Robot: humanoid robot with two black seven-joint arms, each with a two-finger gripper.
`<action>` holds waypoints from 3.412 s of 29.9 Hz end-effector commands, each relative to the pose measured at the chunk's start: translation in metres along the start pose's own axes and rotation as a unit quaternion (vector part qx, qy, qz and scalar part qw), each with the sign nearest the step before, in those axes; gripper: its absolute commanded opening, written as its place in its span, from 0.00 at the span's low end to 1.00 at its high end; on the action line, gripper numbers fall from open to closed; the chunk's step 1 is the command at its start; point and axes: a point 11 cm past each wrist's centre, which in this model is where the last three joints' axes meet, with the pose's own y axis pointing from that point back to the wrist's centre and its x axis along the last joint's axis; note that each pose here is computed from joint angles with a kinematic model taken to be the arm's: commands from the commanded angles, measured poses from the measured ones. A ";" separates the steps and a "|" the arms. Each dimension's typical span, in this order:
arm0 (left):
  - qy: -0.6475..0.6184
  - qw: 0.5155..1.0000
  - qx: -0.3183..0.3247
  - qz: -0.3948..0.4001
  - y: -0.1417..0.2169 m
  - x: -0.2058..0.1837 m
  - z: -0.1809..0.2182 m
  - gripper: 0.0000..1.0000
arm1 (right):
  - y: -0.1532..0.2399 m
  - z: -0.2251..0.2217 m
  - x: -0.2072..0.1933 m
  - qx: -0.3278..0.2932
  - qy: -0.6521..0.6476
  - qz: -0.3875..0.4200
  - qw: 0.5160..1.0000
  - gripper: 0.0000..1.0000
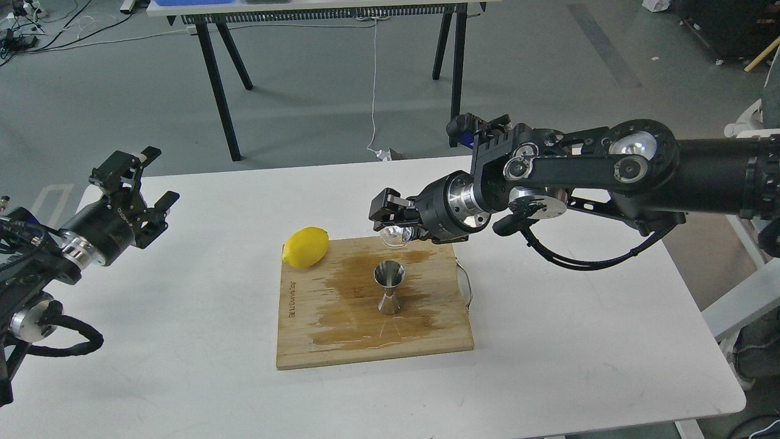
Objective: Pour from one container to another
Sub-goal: 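Lift the glass with the right gripper and move it above the jigger, then tilt the glass with the right gripper to pour into the jigger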
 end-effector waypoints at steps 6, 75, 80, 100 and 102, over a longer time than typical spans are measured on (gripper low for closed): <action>0.000 1.000 0.005 0.007 0.002 0.004 -0.003 0.99 | -0.004 -0.011 -0.002 0.028 0.033 0.008 0.999 0.34; 0.011 1.000 0.016 0.010 -0.002 -0.004 -0.018 0.99 | -0.017 0.010 -0.018 0.086 0.345 0.028 0.934 0.32; 0.011 1.000 0.015 0.010 -0.002 -0.004 -0.017 0.99 | -0.017 0.015 -0.017 0.087 0.364 0.038 0.927 0.32; 0.010 1.000 0.016 0.010 -0.002 -0.003 -0.017 0.99 | -0.019 0.013 -0.021 0.116 0.396 0.053 0.909 0.32; 0.010 1.000 0.016 0.009 -0.002 -0.004 -0.017 0.99 | -0.019 0.012 -0.021 0.118 0.397 0.054 0.909 0.32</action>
